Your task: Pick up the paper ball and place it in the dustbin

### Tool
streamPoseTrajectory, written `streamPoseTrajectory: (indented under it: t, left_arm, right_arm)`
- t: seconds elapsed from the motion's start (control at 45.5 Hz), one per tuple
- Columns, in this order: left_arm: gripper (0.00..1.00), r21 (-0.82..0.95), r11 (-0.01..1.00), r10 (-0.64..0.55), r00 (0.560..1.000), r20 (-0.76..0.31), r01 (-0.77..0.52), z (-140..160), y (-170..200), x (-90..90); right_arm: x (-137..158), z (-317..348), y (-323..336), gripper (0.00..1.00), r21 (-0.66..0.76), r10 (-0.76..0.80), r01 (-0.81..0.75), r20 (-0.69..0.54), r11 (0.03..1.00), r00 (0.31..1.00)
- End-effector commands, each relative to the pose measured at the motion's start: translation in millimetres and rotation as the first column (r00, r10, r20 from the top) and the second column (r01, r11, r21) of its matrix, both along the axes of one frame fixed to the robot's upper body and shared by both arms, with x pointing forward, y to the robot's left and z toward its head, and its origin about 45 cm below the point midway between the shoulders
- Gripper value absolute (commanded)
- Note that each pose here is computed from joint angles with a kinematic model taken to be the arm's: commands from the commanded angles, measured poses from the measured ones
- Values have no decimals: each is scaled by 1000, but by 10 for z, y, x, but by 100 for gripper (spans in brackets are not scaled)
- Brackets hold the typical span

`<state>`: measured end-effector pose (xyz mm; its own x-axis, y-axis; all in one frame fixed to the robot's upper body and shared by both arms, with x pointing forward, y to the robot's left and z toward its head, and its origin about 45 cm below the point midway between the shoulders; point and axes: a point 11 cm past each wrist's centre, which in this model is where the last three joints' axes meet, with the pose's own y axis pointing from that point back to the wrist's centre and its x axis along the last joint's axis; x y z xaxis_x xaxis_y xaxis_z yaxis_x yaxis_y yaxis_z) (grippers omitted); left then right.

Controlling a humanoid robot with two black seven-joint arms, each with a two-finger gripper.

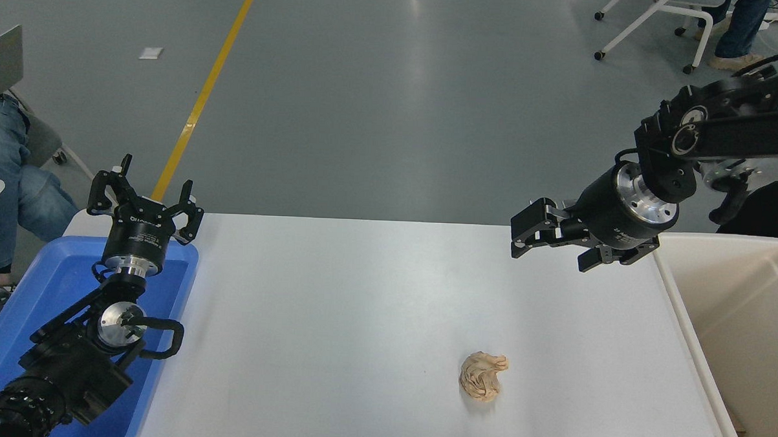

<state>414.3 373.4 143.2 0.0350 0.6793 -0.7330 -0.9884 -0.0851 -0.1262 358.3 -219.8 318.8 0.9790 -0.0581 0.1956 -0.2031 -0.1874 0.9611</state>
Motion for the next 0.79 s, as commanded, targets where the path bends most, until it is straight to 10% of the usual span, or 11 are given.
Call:
streamPoseTrajectory:
  t: [0.0,0.769]
  left_arm:
    - [99,-1,1000,0,1000,-1,0,-5,-4,-1]
    - [99,0,1000,0,1000,0,0,1,0,0]
  right_arm:
    - [-4,-18,90,100,-12,26,-26,-3,1000,1000]
    - [-48,-263,840,100,-16,202,-203,-32,979,979]
